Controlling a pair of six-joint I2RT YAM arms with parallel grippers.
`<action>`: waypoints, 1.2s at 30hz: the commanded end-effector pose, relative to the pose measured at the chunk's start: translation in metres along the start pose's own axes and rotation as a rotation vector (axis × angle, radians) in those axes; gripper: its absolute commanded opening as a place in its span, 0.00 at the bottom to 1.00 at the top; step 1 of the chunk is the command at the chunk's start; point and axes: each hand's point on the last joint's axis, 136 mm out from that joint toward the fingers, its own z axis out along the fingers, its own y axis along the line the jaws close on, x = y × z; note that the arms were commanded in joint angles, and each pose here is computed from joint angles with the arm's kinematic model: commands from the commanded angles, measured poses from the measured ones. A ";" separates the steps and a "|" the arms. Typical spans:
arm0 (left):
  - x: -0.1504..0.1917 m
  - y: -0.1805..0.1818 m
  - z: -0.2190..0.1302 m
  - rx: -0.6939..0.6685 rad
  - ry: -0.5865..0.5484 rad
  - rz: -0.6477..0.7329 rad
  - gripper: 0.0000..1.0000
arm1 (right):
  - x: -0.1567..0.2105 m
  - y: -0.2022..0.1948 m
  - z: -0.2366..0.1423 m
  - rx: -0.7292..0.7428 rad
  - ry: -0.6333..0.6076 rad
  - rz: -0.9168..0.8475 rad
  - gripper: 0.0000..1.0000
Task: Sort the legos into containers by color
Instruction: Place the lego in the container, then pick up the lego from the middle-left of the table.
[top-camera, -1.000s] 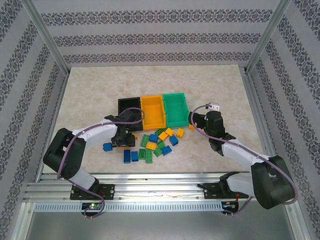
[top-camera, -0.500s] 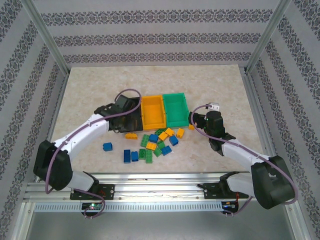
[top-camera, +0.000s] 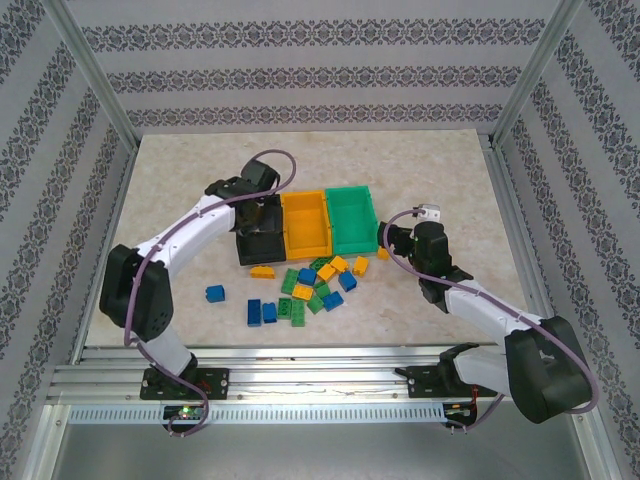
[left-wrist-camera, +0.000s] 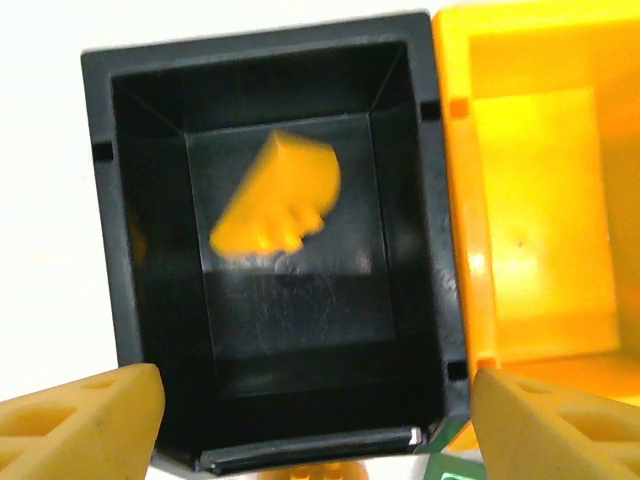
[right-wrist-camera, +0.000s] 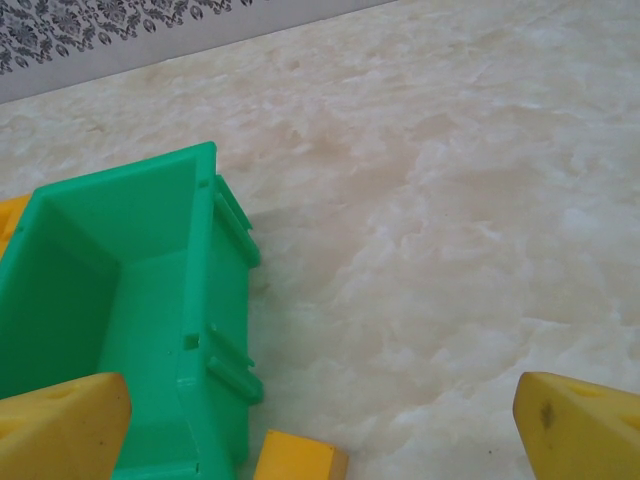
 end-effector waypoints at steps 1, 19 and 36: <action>0.026 0.008 -0.015 0.039 0.038 0.020 0.80 | 0.000 0.004 -0.001 -0.008 -0.005 -0.012 0.98; 0.186 -0.005 -0.020 0.167 0.382 0.015 0.69 | 0.009 0.007 0.009 -0.020 0.029 -0.001 0.98; 0.236 0.004 0.013 0.093 0.471 -0.073 0.62 | 0.007 0.007 0.007 -0.020 0.022 0.000 0.98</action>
